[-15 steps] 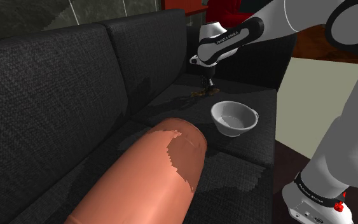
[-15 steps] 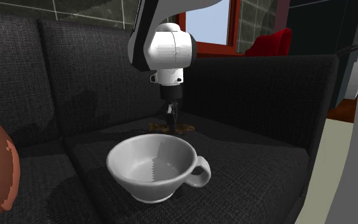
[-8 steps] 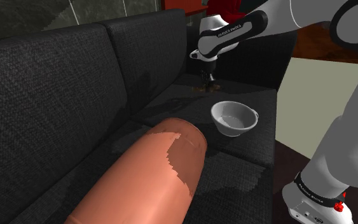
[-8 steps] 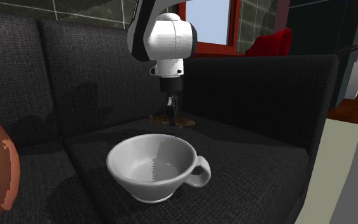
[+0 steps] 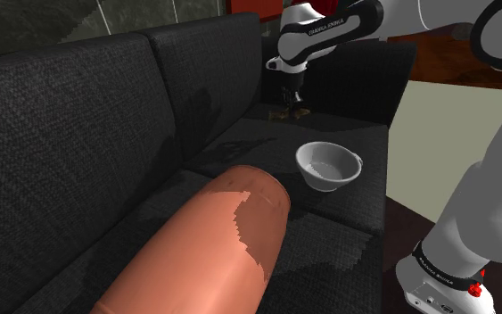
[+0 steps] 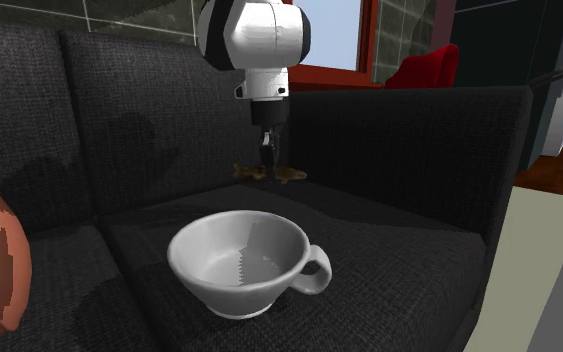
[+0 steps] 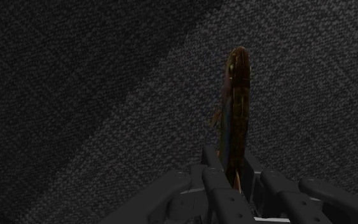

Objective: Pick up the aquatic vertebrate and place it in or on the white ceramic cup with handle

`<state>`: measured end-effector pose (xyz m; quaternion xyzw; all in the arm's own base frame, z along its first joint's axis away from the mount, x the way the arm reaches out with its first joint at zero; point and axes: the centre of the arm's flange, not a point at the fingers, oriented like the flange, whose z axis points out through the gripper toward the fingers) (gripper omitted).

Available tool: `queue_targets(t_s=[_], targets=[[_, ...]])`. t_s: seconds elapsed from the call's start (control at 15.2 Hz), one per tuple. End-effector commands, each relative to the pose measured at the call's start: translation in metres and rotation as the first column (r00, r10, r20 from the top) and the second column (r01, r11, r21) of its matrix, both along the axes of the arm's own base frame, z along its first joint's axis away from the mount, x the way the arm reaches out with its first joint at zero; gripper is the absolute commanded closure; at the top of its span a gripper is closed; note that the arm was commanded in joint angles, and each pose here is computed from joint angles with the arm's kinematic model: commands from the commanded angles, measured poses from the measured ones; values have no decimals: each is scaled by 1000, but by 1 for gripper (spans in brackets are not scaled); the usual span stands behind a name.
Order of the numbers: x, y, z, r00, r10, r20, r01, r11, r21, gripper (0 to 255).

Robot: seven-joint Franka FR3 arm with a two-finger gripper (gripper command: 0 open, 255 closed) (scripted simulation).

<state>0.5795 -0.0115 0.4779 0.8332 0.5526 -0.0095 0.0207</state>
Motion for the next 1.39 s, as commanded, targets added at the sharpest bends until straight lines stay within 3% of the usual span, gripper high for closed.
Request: queue_targets(t_s=[0.0, 0.92, 1.32], targets=[[-1, 0, 11, 1000, 0, 0, 0, 1000, 0, 255], [-1, 0, 82, 1000, 0, 0, 0, 1000, 0, 255], [-74, 31, 81, 1000, 0, 0, 0, 1000, 0, 255]])
